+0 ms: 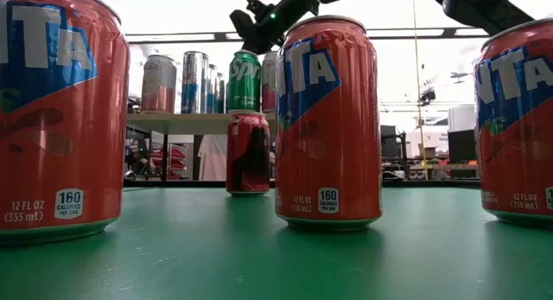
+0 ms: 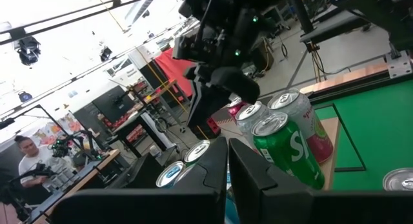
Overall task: Place canned beverage on shelf
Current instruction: Put the orange can on the shelf
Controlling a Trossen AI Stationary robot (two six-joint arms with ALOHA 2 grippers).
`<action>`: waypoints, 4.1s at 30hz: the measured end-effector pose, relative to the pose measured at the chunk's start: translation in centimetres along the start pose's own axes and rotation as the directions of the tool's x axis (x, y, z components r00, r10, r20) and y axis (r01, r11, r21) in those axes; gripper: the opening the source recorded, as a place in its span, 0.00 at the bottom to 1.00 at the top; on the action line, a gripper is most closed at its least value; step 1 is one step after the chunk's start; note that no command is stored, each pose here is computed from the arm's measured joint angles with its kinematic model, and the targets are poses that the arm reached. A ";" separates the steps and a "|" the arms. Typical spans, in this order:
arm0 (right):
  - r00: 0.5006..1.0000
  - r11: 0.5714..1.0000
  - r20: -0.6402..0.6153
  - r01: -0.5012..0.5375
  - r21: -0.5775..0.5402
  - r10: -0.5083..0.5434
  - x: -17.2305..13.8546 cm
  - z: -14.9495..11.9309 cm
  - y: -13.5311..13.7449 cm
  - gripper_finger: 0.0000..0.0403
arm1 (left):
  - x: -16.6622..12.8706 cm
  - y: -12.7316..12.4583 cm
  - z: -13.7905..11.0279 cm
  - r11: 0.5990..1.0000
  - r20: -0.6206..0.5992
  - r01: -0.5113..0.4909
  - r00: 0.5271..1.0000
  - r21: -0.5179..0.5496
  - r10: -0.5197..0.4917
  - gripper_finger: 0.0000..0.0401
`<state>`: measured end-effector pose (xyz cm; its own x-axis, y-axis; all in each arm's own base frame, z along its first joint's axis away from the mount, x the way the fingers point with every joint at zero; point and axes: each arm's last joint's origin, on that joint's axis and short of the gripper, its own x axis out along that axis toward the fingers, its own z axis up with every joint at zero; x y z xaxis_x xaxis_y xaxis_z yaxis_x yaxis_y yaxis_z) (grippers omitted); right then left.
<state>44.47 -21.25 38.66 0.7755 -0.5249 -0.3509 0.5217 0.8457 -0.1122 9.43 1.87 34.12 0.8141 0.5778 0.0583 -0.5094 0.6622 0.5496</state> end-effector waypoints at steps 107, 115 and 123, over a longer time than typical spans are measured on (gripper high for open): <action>0.974 0.973 -0.143 -0.194 -0.124 0.175 -23.1 4.6 -4.1 0.02 | 31.1 8.0 0.1 0.935 -0.785 0.327 0.540 -0.136 -0.303 0.00; 0.974 0.974 -0.143 -0.193 -0.115 0.176 -23.1 4.6 -4.1 0.02 | 31.2 7.7 -0.4 0.932 -0.796 0.331 0.520 -0.146 -0.310 0.00; 0.974 0.975 -0.142 -0.192 -0.110 0.176 -23.1 4.6 -4.1 0.02 | 31.2 7.3 -0.6 0.928 -0.800 0.340 0.509 -0.151 -0.316 0.00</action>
<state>26.03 -13.06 51.55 0.7966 -0.3489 -0.4937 0.3207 0.9362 -0.1441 30.89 25.02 39.47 0.3522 0.4665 -0.8114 -0.2383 0.8831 0.4042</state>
